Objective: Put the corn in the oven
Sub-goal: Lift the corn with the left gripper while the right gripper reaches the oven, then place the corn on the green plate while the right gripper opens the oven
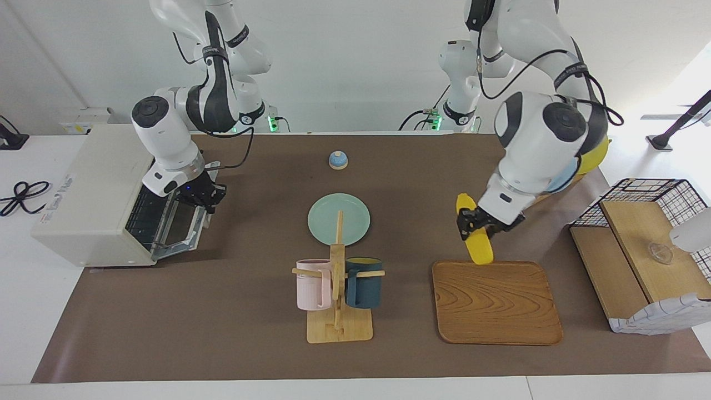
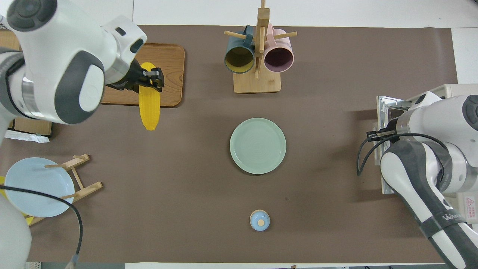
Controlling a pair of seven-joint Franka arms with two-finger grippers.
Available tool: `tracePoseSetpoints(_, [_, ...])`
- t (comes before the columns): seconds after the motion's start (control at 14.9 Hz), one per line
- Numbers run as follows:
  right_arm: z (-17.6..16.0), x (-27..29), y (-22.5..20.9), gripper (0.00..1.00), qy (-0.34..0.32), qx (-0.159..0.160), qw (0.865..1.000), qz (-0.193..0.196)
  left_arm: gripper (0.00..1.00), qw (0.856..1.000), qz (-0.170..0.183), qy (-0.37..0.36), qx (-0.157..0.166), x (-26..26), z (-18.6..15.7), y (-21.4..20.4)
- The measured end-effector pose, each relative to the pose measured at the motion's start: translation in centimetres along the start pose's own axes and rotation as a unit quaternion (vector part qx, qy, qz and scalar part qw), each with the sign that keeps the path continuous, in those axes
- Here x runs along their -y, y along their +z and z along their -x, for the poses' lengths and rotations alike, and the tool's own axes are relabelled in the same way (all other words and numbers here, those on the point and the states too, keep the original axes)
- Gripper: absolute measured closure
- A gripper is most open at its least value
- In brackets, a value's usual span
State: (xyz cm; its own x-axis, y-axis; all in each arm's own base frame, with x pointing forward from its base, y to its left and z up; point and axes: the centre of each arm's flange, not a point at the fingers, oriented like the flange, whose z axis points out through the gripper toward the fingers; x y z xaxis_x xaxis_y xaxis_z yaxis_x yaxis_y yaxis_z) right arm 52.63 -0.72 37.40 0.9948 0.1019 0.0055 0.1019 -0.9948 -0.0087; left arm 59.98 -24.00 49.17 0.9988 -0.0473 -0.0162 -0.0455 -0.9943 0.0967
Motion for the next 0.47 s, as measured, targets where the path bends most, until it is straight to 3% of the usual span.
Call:
tracePoseSetpoints(0.13, [0.0,0.2,0.8,0.99,0.001,-0.002,1.000,-0.001,0.44,1.000,-0.004,0.010,0.011,-4.8,5.3,1.8])
tracePoseSetpoints(0.33, [0.2,0.6,2.0,0.99,-0.001,-0.008,1.000,-0.001,0.44,1.000,0.014,0.005,-0.023,-11.2,11.3,5.5])
tracePoseSetpoints(0.47, [0.2,0.9,3.2,0.99,-0.002,-0.008,1.000,-0.001,0.44,0.999,0.020,0.011,-0.028,-14.4,14.0,7.5])
